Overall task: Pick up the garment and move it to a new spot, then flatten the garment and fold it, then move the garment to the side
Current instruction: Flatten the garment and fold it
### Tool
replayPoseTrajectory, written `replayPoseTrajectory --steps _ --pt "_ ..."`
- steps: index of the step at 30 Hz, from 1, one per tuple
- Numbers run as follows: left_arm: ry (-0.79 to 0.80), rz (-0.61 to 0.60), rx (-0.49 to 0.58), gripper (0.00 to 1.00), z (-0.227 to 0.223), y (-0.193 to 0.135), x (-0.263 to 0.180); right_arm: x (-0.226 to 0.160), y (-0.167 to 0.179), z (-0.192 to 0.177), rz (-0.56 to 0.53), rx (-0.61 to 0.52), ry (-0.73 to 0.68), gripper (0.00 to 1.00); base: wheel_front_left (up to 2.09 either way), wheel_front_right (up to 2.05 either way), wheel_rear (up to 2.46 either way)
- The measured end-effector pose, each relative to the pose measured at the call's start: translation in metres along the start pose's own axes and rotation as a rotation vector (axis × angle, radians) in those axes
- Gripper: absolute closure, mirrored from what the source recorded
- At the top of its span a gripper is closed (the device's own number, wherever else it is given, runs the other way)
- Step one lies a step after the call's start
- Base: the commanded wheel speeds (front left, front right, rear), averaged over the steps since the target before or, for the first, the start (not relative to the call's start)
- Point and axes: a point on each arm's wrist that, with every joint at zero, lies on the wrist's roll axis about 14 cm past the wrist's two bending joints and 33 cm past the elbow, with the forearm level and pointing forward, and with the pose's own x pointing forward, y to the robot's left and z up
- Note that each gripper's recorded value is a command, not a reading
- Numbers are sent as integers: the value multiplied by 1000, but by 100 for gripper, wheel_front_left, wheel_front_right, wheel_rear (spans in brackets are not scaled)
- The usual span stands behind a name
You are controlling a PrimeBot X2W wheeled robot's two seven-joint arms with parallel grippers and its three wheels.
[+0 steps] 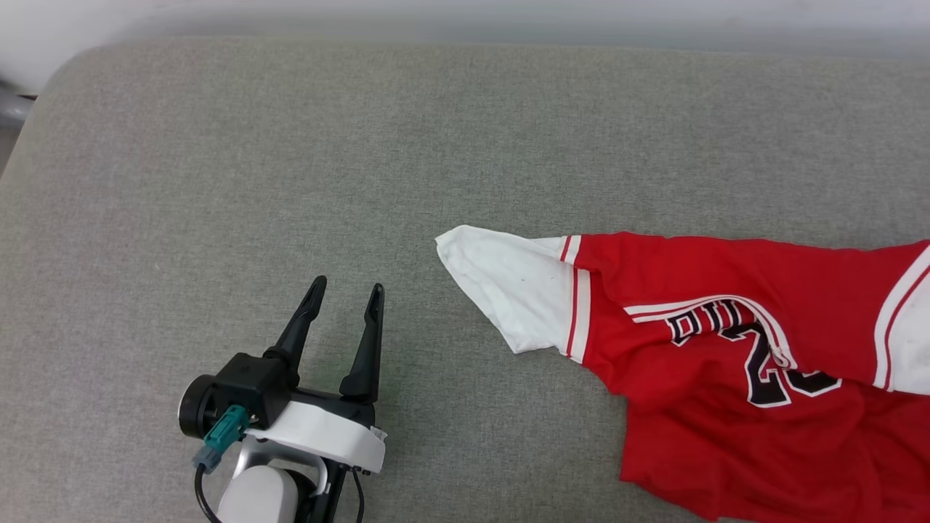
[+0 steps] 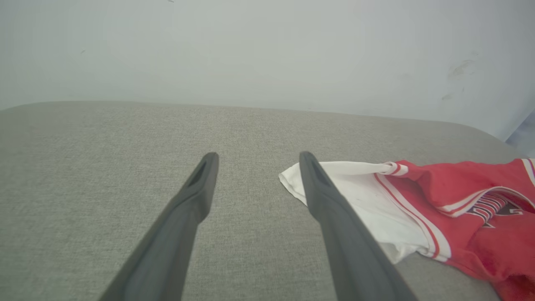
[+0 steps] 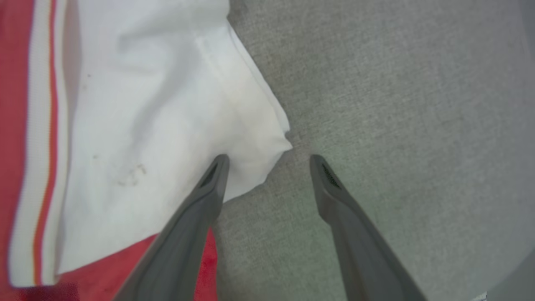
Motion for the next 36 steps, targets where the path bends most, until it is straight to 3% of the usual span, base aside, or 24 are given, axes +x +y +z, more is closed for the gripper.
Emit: replayPoseTrajectory --steps 8,10,11,20,24,31,36 --pt "19 21 6 0 -6 8 -2 18 6 -13 2 3 48 0 0 0 0" --pt "21 22 7 0 -6 9 -2 20 8 -16 8 0 55 85 0 0 0" --pt "20 23 8 0 -6 9 -2 20 10 -17 14 1 54 100 0 0 0" --pt "4 -11 20 0 1 -1 -3 6 19 1 58 -31 -82 100 0 0 0" --pt "-10 -24 17 0 6 -7 -5 -19 27 34 94 -56 -235 100 0 0 0" --pt "-35 -24 4 0 15 -11 -14 -78 51 87 229 9 -436 100 0 0 0" --pt "-33 3 5 0 15 -2 -16 -97 68 131 275 51 -523 100 0 0 0"
